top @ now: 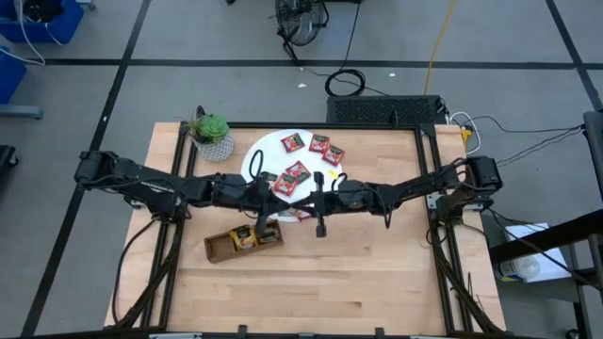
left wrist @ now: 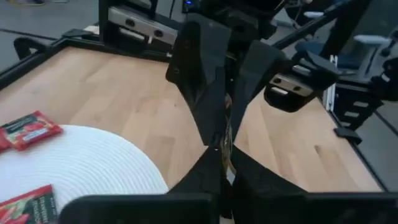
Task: Pick & Place Tea
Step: Put the brown tea bag into the right section of the wooden organizer
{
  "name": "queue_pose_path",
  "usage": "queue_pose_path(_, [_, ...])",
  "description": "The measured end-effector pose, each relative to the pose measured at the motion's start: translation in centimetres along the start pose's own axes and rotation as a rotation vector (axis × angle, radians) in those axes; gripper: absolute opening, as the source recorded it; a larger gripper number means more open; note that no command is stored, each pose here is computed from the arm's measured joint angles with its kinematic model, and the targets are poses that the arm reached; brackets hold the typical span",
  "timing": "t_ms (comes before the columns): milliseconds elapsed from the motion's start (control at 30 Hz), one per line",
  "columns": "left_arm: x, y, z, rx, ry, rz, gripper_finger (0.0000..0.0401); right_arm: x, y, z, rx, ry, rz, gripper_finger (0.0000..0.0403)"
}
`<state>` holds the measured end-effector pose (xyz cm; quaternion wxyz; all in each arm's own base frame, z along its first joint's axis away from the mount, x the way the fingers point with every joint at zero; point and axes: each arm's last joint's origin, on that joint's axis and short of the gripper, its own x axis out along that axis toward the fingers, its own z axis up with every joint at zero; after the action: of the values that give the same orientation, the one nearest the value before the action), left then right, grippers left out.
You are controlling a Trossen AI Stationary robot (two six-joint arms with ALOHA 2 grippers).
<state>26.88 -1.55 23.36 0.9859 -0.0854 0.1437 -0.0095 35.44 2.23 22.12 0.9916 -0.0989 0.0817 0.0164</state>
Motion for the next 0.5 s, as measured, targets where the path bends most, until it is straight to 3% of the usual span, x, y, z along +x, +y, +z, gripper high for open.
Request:
queue_pose_path(133, [-0.1, -0.1, 0.4, 0.064, -0.017, -0.013, 0.0005, 0.0, 0.0, 0.0, 0.05, 0.003, 0.0, 0.0012])
queue_pose_path(367, [-3.1, -1.5, 1.4, 0.186, -0.021, 0.143, 0.0003, -0.1, 0.2, -1.2, 0.076, 0.127, 0.014, 0.0029])
queue_pose_path(500, [-4.1, -4.9, -1.0, 0.271, 0.041, 0.015, 0.0002, -0.3, 0.2, -1.0, 0.098, 0.143, 0.014, 0.0031])
